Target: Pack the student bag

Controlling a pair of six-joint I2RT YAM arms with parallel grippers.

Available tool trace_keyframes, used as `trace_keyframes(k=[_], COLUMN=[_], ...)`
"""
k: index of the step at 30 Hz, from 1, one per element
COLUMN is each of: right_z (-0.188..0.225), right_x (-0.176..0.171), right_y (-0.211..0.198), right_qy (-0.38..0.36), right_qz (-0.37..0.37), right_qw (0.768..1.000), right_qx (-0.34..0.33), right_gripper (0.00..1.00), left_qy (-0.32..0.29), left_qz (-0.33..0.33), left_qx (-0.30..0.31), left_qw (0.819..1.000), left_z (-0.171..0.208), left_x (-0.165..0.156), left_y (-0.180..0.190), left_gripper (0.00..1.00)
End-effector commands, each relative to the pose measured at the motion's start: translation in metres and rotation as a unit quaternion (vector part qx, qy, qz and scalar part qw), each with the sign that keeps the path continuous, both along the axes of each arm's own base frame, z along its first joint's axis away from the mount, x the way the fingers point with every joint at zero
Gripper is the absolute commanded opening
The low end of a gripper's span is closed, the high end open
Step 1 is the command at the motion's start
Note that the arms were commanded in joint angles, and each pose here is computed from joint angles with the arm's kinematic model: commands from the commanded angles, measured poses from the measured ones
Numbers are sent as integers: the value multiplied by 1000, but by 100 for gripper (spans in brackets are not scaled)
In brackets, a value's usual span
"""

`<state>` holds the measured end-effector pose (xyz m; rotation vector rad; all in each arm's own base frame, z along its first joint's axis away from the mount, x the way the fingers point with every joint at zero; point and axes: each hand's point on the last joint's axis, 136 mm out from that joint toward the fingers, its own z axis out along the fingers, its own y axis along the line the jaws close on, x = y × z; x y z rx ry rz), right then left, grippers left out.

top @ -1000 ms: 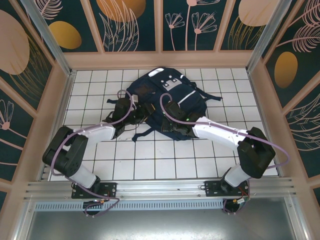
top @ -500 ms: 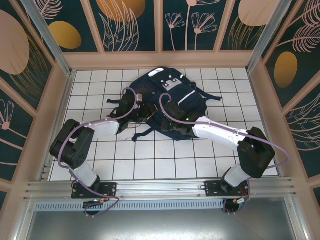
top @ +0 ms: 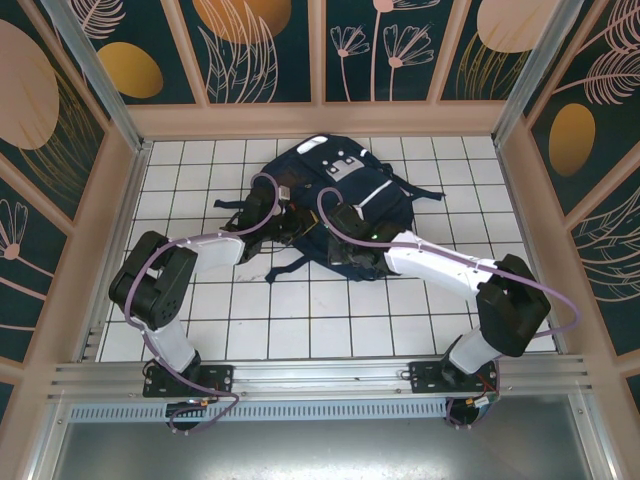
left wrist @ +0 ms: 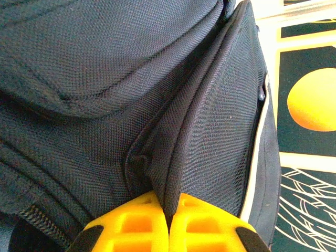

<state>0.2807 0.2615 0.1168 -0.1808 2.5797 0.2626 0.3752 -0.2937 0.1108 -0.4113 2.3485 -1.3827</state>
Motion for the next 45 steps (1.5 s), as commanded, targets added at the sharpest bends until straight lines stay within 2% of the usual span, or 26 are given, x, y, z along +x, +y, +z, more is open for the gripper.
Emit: trace_keyframes(k=[1, 8, 12, 21, 26, 30, 31, 33, 36, 42, 45], right_z=[20, 30, 39, 51, 41, 53, 58, 67, 72, 66, 64], right_x=[16, 39, 48, 65, 27, -9, -16, -25, -24, -3, 9], right_y=[-56, -104, -107, -72, -14, 29, 40, 57, 76, 104, 107], right_qy=[-42, -75, -91, -115, -99, -87, -86, -89, -96, -109, -103], right_qz=[-46, -75, -70, -9, 90, 154, 168, 183, 189, 177, 154], right_qw=[994, 981, 981, 988, 990, 982, 978, 970, 964, 960, 967], right_qx=[-90, -159, -159, -99, -35, 63, 89, 130, 163, 186, 174], right_gripper=[0, 0, 0, 0, 0, 0, 0, 0, 0, 0, 0], left_qy=[-23, -31, -37, -45, -71, -74, -73, -69, -56, -5, -3], left_qz=[15, 52, 62, 76, 87, 113, 122, 139, 167, 230, 237], left_qx=[27, 54, 74, 111, 139, 154, 156, 164, 184, 244, 223], left_qw=[999, 997, 995, 990, 984, 979, 978, 974, 967, 942, 946], left_z=[0, 3, 4, 5, 22, 28, 29, 31, 29, 22, 30], left_x=[3, -4, -8, -1, 20, 38, 41, 41, 29, -12, -30], left_y=[17, 60, 78, 100, 105, 117, 120, 128, 145, 193, 196], left_gripper=[0, 0, 0, 0, 0, 1, 10, 37, 54, 62, 65])
